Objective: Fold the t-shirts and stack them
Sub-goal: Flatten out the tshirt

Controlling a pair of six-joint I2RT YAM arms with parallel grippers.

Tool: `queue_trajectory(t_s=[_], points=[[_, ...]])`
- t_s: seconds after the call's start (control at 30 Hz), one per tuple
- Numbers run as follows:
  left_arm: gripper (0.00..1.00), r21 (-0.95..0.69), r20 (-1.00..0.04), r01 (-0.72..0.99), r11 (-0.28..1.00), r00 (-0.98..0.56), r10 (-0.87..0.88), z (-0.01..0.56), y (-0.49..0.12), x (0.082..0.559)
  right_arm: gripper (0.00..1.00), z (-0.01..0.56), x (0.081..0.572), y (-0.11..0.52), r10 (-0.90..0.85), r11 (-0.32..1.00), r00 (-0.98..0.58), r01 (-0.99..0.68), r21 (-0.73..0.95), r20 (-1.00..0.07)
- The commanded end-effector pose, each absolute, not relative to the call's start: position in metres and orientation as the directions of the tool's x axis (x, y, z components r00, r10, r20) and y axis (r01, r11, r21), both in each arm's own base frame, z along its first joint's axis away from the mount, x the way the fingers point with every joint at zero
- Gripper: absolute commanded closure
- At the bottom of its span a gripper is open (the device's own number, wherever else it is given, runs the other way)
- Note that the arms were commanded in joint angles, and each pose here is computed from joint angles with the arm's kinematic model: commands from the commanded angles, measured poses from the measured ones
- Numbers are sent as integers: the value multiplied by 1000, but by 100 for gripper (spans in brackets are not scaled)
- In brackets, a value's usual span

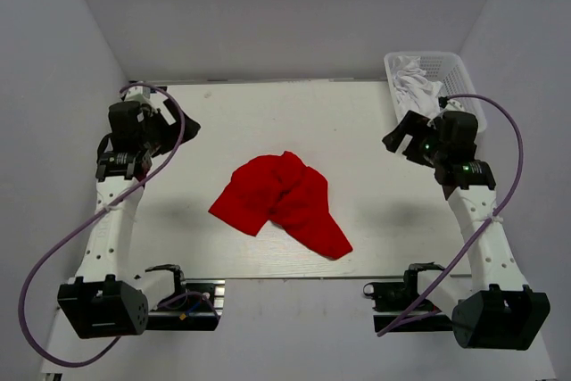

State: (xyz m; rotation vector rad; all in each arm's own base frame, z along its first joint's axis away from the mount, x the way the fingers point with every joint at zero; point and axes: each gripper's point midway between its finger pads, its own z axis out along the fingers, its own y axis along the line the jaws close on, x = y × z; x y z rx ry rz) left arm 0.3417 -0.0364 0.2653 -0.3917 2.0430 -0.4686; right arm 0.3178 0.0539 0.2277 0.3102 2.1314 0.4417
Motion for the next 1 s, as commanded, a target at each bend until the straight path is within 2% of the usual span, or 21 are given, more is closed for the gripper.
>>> queue_trajectory(t_s=[0.0,0.1,0.23,0.33,0.47,0.5,0.53,0.6,0.63,0.77,0.97], points=[[0,-503,-693,-91,859,-552,-464,245,-45,346,10,263,319,76,303,893,-491,-153,424,-816],[0,-545,-612,-85,834,-639,-465,217,-58,347,10,257,312,97,271,846,-531,-266,462,-803],[0,-550,-479,-151,821,-748,-459,167,-67,334,10,235,300,119,217,802,-624,-324,502,-750],[0,-473,-417,-223,853,-796,-439,130,-68,318,10,213,291,139,173,771,-703,-340,539,-690],[3,-346,-379,-253,904,-843,-381,105,-71,296,10,176,264,192,29,719,-801,-399,569,-598],[3,-324,-370,-261,910,-850,-375,103,-75,291,10,174,264,197,8,725,-803,-406,557,-595],[3,-295,-356,-269,917,-860,-367,100,-73,284,10,158,264,189,-10,787,-821,-358,502,-571],[3,-273,-339,-274,922,-869,-359,94,-78,276,10,154,258,195,-77,808,-814,-389,442,-576],[3,-258,-302,-284,924,-884,-356,84,-81,268,10,141,254,187,-100,848,-832,-358,391,-546],[3,-131,-213,-335,933,-910,-356,48,-80,244,10,109,225,186,-180,870,-871,-357,340,-457],[3,-109,-207,-316,942,-920,-333,38,-94,249,10,97,207,197,-178,858,-870,-366,360,-459]])
